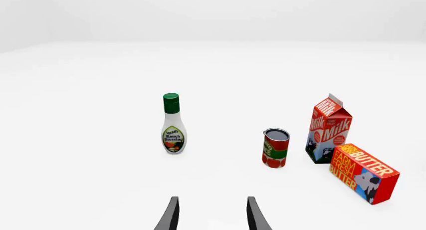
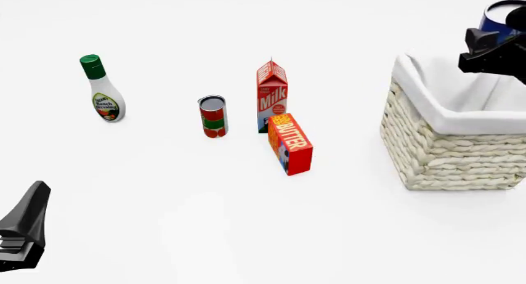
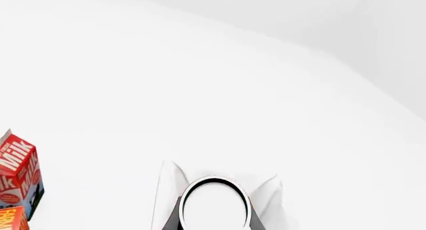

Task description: Pick the alphabet soup and place it in the basket.

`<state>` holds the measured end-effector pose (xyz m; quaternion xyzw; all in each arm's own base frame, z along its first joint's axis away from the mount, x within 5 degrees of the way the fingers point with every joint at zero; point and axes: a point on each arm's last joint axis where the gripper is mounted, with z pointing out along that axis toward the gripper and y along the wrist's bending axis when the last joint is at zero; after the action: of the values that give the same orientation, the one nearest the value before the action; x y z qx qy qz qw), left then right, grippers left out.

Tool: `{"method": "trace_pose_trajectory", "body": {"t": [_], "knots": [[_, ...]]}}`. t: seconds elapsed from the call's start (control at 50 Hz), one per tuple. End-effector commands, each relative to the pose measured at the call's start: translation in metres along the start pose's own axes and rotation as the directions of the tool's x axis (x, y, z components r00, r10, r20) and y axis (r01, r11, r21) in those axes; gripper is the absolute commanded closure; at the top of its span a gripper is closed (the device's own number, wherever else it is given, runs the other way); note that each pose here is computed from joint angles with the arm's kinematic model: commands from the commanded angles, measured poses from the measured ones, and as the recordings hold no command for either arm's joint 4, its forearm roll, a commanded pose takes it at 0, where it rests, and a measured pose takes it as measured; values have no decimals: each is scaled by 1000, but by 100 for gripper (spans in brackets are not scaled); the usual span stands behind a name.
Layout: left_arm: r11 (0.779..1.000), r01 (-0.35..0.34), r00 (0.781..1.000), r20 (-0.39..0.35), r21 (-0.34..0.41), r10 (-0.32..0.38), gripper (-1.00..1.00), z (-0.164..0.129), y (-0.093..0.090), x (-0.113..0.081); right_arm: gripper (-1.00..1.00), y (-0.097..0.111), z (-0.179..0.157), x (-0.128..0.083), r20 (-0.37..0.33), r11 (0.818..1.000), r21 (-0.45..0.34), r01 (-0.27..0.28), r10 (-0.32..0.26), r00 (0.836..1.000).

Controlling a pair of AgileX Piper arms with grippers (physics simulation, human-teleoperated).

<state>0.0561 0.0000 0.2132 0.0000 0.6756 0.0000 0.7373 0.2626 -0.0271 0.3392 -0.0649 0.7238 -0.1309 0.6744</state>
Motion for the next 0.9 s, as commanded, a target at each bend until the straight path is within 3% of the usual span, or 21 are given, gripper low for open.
{"method": "trace_pose_trajectory", "body": {"t": [0.02, 0.58, 0.9], "knots": [[1000, 0, 1000, 0, 0, 0, -100, 0, 0, 0, 100, -8, 5, -1, -23, 1000, 22, -9, 9, 1000], [1000, 0, 1000, 0, 0, 0, -100, 0, 0, 0, 100, -12, 11, 7, -104, 999, 19, 26, -24, 994], [1000, 0, 1000, 0, 0, 0, -100, 0, 0, 0, 100, -19, 4, 0, -128, 998, 27, 48, -45, 991]]}}
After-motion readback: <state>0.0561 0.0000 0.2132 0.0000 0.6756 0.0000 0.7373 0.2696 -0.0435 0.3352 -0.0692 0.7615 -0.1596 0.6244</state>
